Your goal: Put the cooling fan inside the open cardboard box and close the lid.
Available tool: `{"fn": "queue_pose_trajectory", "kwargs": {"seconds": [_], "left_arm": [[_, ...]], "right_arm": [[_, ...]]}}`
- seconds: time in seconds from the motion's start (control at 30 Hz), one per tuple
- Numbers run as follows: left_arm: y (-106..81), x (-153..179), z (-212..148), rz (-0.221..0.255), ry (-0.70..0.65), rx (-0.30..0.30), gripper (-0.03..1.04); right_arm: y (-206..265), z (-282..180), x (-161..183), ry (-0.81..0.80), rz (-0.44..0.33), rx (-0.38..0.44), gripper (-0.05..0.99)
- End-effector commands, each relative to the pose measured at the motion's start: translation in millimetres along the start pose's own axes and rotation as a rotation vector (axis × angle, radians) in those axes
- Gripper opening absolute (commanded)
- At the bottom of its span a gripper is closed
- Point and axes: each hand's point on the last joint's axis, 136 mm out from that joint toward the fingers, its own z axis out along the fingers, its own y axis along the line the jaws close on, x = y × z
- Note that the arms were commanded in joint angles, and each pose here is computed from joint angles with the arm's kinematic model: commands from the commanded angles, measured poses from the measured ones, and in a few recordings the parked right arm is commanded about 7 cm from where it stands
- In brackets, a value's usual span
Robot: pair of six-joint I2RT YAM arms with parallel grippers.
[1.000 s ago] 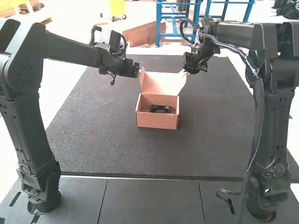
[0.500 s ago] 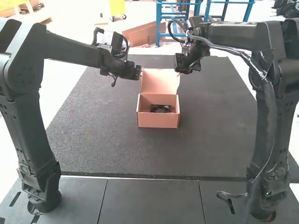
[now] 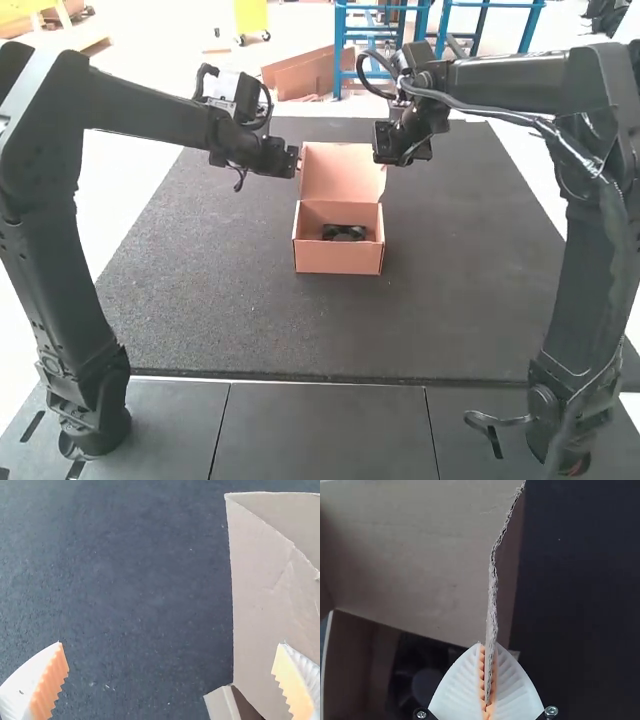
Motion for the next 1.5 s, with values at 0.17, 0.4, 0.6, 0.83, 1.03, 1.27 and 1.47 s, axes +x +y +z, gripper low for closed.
{"fn": "queue_pose_trajectory", "kwargs": {"seconds": [0.17,0.4,0.6,0.83,1.03,1.27,1.47], "left_arm": [[-21.6,-3.6,-20.3,0.001,-0.037,0.068,0.96],[-24.0,13.6,-21.0,-0.012,-0.008,0.09,0.96],[-26.2,17.7,-25.9,-0.019,-0.018,0.105,0.96],[-31.1,23.8,-27.6,-0.018,-0.017,0.128,0.96],[-44.1,31.6,-29.5,-0.011,-0.001,0.179,0.96],[-52.5,45.2,-32.6,-0.011,0.021,0.211,0.96],[-49.1,59.1,-40.2,-0.007,0.035,0.203,0.96]], "right_arm": [[17.7,-24.3,6.7,-0.039,-0.011,-0.027,-0.01],[15.6,-26.2,21.4,-0.031,0.001,-0.035,-0.01],[20.0,-29.1,32.5,-0.028,0.013,-0.077,-0.01],[28.2,-27.9,48.8,-0.002,0.012,-0.118,-0.01],[27.9,-24.4,62.5,0.02,0.02,-0.131,-0.01],[27.2,-18.8,78.2,0.034,0.024,-0.138,-0.01],[29.5,-14.0,95.3,0.066,0.01,-0.143,-0.01]]}}
